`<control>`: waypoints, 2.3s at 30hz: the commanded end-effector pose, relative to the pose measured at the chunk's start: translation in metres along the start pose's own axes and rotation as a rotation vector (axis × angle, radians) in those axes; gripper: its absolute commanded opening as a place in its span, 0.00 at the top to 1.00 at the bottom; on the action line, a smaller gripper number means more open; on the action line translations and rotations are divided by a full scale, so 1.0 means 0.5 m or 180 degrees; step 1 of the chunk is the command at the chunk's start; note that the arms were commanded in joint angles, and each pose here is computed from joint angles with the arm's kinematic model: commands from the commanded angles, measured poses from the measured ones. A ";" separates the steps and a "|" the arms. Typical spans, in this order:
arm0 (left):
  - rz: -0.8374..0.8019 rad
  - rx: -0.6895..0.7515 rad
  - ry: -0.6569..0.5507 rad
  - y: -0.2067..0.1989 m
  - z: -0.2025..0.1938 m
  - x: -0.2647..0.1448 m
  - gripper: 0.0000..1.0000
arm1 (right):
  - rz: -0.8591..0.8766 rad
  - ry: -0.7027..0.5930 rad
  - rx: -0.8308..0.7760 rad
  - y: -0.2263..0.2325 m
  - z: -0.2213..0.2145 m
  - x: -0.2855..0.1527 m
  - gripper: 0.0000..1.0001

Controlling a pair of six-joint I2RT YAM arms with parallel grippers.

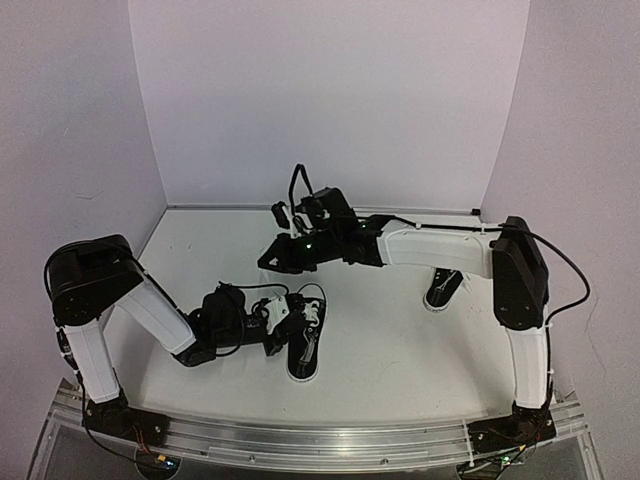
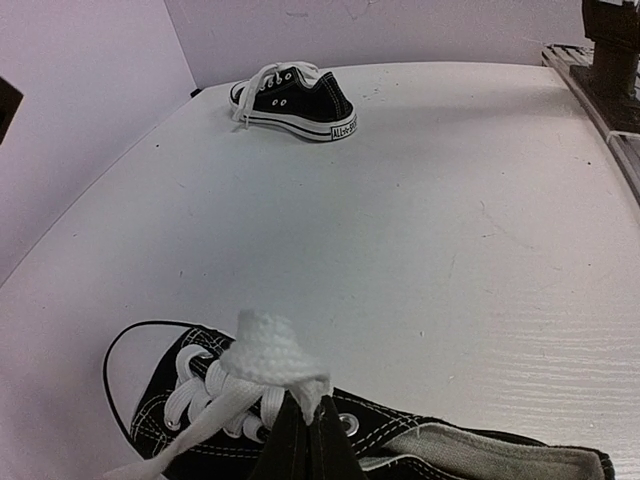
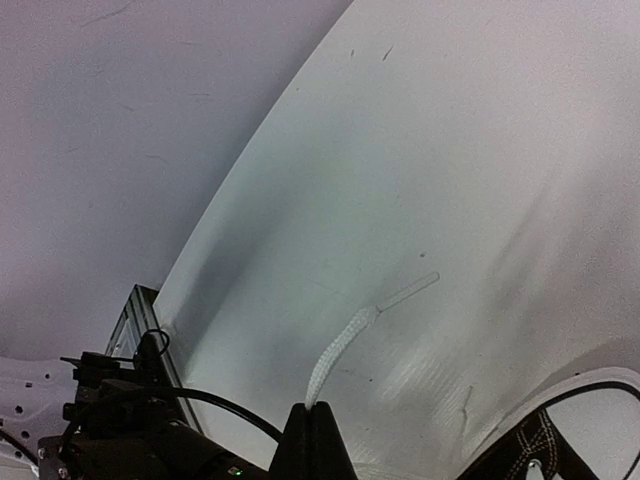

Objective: Tie the shoes

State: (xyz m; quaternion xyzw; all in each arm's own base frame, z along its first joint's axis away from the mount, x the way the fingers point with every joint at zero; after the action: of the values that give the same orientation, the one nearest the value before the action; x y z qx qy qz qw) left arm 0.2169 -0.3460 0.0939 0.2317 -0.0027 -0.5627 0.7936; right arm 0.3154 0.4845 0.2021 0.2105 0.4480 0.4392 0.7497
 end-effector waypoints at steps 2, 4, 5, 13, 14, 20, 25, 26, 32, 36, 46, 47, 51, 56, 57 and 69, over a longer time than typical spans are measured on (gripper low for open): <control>0.0010 0.0052 -0.0134 -0.007 0.012 0.001 1.00 | 0.0233 0.0097 0.0058 0.014 0.011 0.003 0.53; 0.0002 0.0047 -0.0129 -0.009 0.010 0.003 1.00 | 0.0249 0.0156 0.0070 0.002 0.006 -0.005 0.43; -0.0002 0.0043 -0.0128 -0.009 0.010 0.004 1.00 | 0.0259 0.0166 0.0083 0.001 0.007 -0.008 0.40; -0.0022 0.0051 -0.0142 -0.014 0.010 0.002 1.00 | 0.0274 -0.0014 -0.0021 0.006 0.039 -0.097 0.37; -0.0036 0.0058 -0.0153 -0.015 0.012 0.000 1.00 | 0.0237 -0.0031 -0.0055 -0.003 0.035 -0.114 0.38; -0.0359 0.0085 -0.0050 -0.033 0.014 0.009 0.97 | 0.0242 -0.0012 -0.0293 -0.048 -0.051 -0.197 0.44; -0.0458 0.0066 -0.0057 -0.034 0.024 0.015 0.98 | 0.0239 0.0073 -0.0379 -0.084 -0.117 -0.216 0.46; -0.0483 0.0063 -0.0048 -0.035 0.025 0.016 0.98 | 0.0258 0.0102 -0.0383 -0.090 -0.128 -0.214 0.46; -0.0487 0.0059 -0.0020 -0.030 0.029 0.016 0.99 | 0.0400 0.0178 -0.0413 -0.108 -0.167 -0.193 0.45; -0.0485 0.0036 -0.0026 -0.026 0.031 0.016 0.99 | 0.0442 0.0198 -0.0418 -0.115 -0.177 -0.176 0.50; -0.0523 -0.0005 -0.0042 -0.020 0.036 0.018 0.99 | 0.0496 0.0285 -0.0451 -0.122 -0.210 -0.139 0.55; -0.0522 -0.0005 -0.0041 -0.019 0.035 0.017 0.99 | 0.0494 0.0283 -0.0451 -0.123 -0.211 -0.138 0.55; -0.0515 -0.0017 -0.0042 -0.017 0.034 0.016 0.99 | 0.0491 0.0303 -0.0449 -0.124 -0.215 -0.130 0.56; -0.0505 -0.0032 -0.0043 -0.013 0.034 0.016 0.99 | 0.0468 0.0378 -0.0410 -0.136 -0.232 -0.120 0.56; -0.0507 -0.0031 -0.0048 -0.013 0.035 0.016 0.99 | 0.0462 0.0377 -0.0406 -0.138 -0.234 -0.119 0.58; -0.0481 -0.0064 -0.0068 -0.004 0.043 0.015 0.99 | 0.0430 0.0401 -0.0383 -0.146 -0.235 -0.102 0.87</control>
State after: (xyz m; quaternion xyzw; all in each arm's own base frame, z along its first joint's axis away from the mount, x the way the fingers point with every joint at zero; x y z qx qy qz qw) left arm 0.2120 -0.3542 0.0864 0.2364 0.0337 -0.6134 0.7528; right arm 0.2368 0.3859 0.1117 0.1675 0.4639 0.5158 0.7005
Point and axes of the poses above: each gripper's point midway between its finger pads, its own x axis out along the fingers, its own y axis along the line the jaws close on, z = x × y, the point moved 4 cm from there along -x, back along the fingers, and after that the axes turned 8 degrees about x, right-handed, at the moved point
